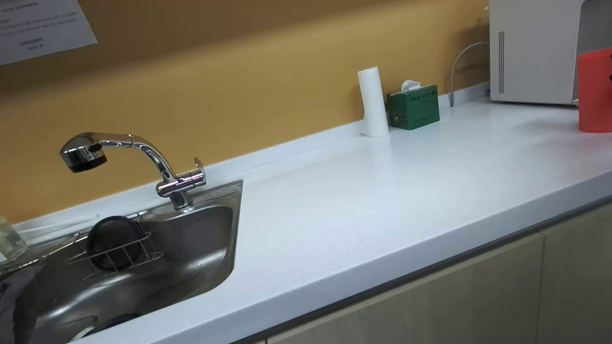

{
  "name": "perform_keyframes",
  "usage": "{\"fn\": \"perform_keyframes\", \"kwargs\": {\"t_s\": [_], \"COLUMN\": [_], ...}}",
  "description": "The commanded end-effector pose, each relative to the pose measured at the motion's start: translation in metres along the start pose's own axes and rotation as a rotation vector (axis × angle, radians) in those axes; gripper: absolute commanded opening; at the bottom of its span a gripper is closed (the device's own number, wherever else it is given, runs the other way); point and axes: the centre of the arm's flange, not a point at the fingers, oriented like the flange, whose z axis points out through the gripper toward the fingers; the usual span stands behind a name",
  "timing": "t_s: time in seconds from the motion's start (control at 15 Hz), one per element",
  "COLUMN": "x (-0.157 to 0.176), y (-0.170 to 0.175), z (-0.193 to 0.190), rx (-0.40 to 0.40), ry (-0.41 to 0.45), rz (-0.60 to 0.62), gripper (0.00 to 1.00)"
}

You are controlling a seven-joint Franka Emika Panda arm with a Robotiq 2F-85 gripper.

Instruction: Put the cup on the water dispenser

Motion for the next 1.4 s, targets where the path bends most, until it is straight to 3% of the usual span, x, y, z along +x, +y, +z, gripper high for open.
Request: {"fn": "perform_keyframes", "kwargs": {"t_s": [0.0,0.47,0.93,1.33], "x": [-0.013,0.003,0.012,0.011], "y": [-0.002,-0.013,-0.004,-0.003], "z": [0.015,0.018,0.022,0.037], "rx": [0.02,0.038,-0.012,-0.013], "ry": [0.065,0.097,0.111,0.076], "rz": [0.03,0.003,-0.006,-0.048], "gripper": [1.0,1.0,1.0,1.0]}}
